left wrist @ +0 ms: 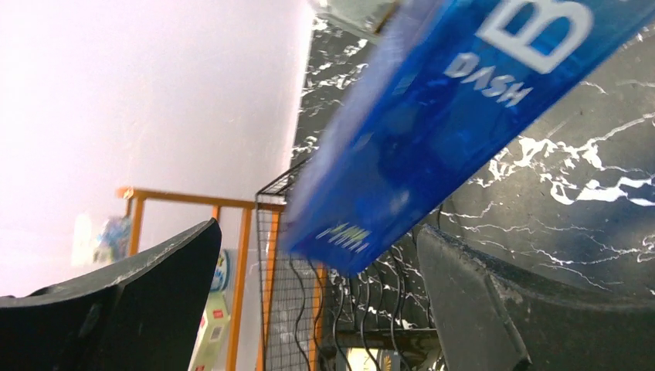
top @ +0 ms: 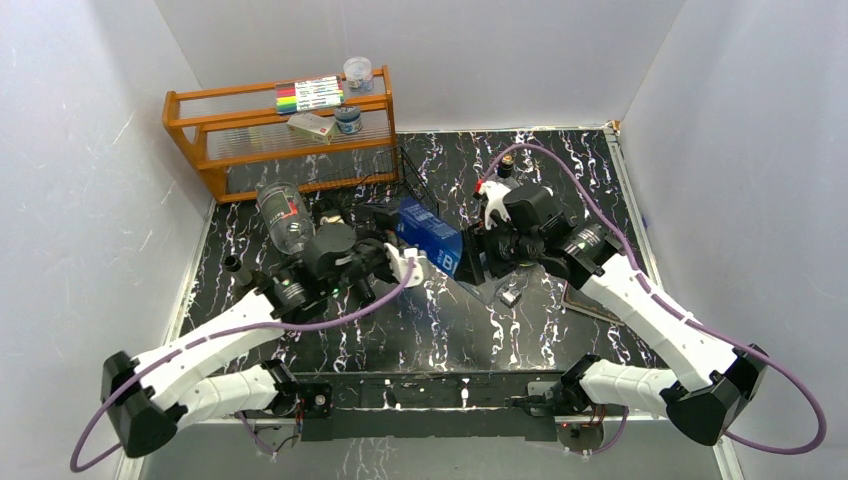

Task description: Put the wine bottle on the wine rack

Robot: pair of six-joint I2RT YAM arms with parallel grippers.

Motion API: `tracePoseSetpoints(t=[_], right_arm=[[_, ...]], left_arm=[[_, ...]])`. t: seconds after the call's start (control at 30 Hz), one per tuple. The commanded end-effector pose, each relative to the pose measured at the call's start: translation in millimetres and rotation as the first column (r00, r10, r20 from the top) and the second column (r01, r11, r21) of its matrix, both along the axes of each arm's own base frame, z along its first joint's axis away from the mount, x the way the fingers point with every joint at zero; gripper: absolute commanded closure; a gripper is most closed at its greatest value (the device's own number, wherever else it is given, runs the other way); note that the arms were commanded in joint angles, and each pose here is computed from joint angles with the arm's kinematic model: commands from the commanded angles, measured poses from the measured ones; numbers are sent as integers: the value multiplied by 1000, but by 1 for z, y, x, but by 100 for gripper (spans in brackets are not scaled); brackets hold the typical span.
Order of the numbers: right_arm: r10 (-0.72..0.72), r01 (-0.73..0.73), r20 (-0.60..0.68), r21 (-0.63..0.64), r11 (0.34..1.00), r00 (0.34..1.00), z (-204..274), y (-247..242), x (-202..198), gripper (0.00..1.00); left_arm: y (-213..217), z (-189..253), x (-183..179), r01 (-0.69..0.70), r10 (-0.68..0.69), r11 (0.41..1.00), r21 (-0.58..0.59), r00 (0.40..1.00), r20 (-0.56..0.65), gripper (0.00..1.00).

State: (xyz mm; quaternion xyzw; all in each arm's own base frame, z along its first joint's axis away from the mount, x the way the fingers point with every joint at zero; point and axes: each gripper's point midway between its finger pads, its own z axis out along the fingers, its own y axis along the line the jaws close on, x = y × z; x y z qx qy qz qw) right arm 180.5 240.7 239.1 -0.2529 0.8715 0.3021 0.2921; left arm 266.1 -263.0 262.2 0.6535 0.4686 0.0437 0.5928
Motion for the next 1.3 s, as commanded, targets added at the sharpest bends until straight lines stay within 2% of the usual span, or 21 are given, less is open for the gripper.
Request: tracePoseSetpoints(t=[0.0,0.23,0.5,0.7,1.07,1.27], right_arm=[[-18,13,94,54,998,995,17,4,11,100],[-4,1,57,47,999,998,4,8,9,100],[-9,5,38,86,996,999,-3,21,6,100],[-26,24,35,57,998,999,-16,36,7,100],[-65,60,76,66,996,995,-27,76,18,100],[-82,77,84,70,995,993,-32,87,26,100]], left_arm=[[21,40,-14,-55,61,977,-205,998,21,2],[33,62,-35,-73,51,923,-377,996,-69,2],[40,113,-52,-103,14,821,-562,987,-160,2],[53,160,-65,-105,-11,734,-671,986,-167,2],[72,214,-78,-117,-23,634,-765,985,-170,2],[79,234,-84,-102,-27,627,-772,988,-152,2]])
